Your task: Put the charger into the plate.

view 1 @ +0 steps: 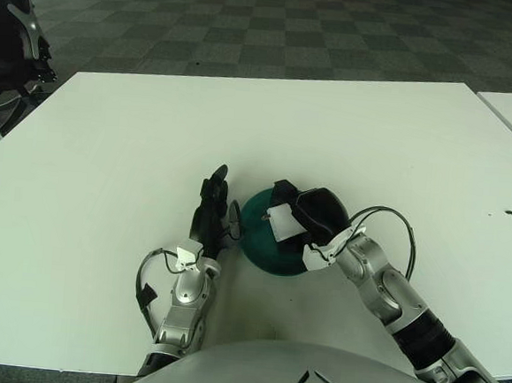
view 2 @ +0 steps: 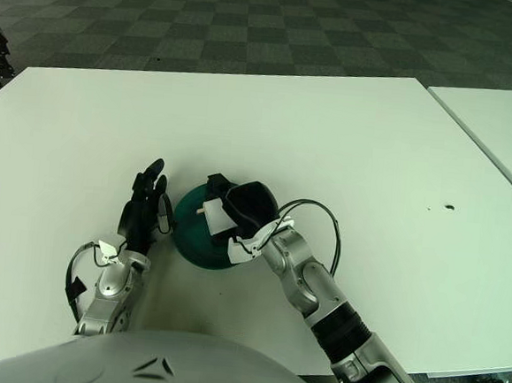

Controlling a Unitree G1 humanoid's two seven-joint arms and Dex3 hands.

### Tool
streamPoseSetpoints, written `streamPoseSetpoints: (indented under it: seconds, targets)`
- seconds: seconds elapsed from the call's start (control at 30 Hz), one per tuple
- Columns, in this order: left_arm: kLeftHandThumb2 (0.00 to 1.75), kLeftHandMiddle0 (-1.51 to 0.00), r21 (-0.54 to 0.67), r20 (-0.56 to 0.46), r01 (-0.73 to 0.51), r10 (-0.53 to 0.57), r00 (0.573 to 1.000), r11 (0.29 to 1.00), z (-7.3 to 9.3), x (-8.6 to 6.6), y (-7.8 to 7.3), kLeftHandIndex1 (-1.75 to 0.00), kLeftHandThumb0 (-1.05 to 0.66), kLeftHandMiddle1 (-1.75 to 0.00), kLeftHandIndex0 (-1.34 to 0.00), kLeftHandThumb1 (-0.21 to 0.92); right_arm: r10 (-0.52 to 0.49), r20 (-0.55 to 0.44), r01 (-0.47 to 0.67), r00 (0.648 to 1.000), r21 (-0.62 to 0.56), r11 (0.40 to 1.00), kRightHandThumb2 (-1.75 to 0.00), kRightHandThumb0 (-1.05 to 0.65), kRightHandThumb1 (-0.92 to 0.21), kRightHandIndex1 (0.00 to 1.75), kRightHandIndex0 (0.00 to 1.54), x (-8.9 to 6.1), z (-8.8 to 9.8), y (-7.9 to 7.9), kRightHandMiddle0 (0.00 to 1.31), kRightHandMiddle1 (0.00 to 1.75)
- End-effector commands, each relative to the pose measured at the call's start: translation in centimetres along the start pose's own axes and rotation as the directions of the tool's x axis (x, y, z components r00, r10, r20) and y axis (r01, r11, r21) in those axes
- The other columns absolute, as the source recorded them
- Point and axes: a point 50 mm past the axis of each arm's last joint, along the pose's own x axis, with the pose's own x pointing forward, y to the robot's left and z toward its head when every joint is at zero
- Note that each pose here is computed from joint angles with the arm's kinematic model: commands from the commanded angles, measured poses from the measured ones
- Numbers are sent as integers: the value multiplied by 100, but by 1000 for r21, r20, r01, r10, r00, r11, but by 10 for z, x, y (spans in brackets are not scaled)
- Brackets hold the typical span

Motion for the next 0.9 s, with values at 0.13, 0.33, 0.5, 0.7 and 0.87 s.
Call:
streamPoseSetpoints:
  seconds: [0.13, 0.33, 0.5, 0.7, 0.87]
  targets:
    - [105, -21, -62, -98, -23, 17, 995, 998, -19, -6, 8, -53, -84, -1, 0, 92, -31, 10, 32, 999, -89, 995, -74, -71, -91, 117, 37, -1, 0, -5, 15, 139]
    - [103, -20, -108, -75, -15, 6, 997, 994, -18, -6, 6, -54, -85, 0, 0, 92, -53, 21, 55, 998, -136, 989, -90, -88, -92, 59, 34, -2, 0, -9, 7, 108]
    - [101, -19, -161, -66, -17, 6, 998, 987, -17, -5, 2, -53, -86, 0, 0, 92, -70, 23, 72, 997, -147, 987, -94, -94, -92, 19, 35, -4, 1, -11, 1, 87]
    - [98, -17, -205, -61, -21, 8, 998, 978, -16, -1, -4, -52, -87, 0, 0, 92, -88, 42, 94, 995, -181, 979, -97, -98, -92, 4, 26, -6, 2, -11, 0, 59]
    - [98, -18, -252, -57, -47, 34, 998, 967, -15, 3, -8, -52, -85, -1, 0, 92, -95, 64, 106, 993, -208, 972, -100, -99, -92, 1, 16, -7, 0, -9, 0, 37]
